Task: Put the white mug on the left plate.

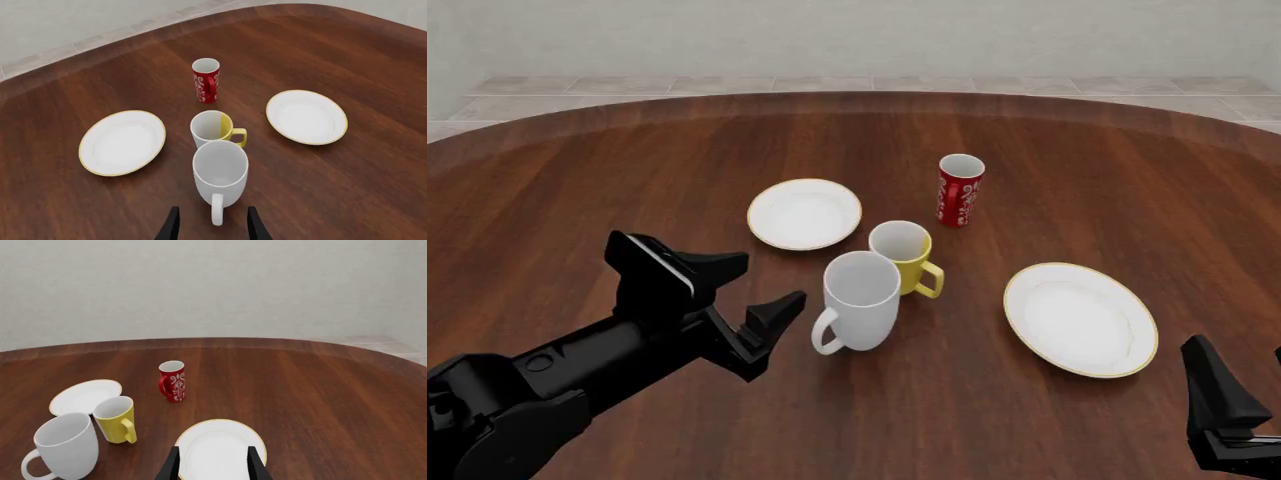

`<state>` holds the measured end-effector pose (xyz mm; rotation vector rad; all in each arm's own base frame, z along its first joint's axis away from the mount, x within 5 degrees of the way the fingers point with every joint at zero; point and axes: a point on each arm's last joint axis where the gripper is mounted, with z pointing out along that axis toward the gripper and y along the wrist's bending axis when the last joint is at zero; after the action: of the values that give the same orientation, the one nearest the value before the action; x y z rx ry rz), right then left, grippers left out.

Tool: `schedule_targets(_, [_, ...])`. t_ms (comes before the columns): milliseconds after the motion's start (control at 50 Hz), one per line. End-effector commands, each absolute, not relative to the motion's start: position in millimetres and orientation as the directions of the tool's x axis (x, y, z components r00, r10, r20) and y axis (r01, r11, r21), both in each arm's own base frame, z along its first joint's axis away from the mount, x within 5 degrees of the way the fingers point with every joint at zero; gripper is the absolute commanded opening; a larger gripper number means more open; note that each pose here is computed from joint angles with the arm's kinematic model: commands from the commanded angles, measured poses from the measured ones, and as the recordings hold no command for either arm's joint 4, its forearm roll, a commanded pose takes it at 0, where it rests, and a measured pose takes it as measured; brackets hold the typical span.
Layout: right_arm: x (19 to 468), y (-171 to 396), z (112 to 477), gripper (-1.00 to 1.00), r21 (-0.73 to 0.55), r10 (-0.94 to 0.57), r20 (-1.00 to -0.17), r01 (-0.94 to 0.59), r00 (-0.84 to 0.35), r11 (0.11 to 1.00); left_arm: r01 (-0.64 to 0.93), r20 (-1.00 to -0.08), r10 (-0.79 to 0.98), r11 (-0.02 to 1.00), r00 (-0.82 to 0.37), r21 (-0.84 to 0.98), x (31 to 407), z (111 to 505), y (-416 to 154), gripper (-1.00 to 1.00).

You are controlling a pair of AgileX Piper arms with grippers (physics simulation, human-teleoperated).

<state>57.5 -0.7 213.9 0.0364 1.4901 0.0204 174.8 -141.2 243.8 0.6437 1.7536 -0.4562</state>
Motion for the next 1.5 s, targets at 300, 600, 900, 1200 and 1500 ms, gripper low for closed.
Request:
schedule_targets(300, [59, -1, 214, 1.00, 0.040, 0.039, -0.996, 0.012, 0.081, 0.999, 0.619, -0.962, 0.176, 0.786, -0.210, 0.008, 187, 238, -147, 1.00])
schedule_targets(600, [59, -1, 215, 1.00, 0.042, 0.041, -0.996, 0.014, 0.082, 0.999, 0.616, -0.961, 0.171, 0.787, -0.219, 0.000, 191, 233, -150, 1.00])
schedule_targets(900, [59, -1, 215, 1.00, 0.041, 0.040, -0.996, 0.013, 0.082, 0.999, 0.615, -0.960, 0.167, 0.789, -0.224, -0.006, 194, 230, -152, 1.00])
schedule_targets(1200, [59, -1, 215, 1.00, 0.042, 0.041, -0.996, 0.013, 0.083, 0.999, 0.612, -0.959, 0.166, 0.791, -0.230, -0.010, 197, 227, -154, 1.00])
schedule_targets(1500, [59, -1, 215, 1.00, 0.041, 0.040, -0.996, 0.012, 0.082, 0.999, 0.613, -0.957, 0.169, 0.790, -0.237, -0.013, 201, 221, -157, 1.00])
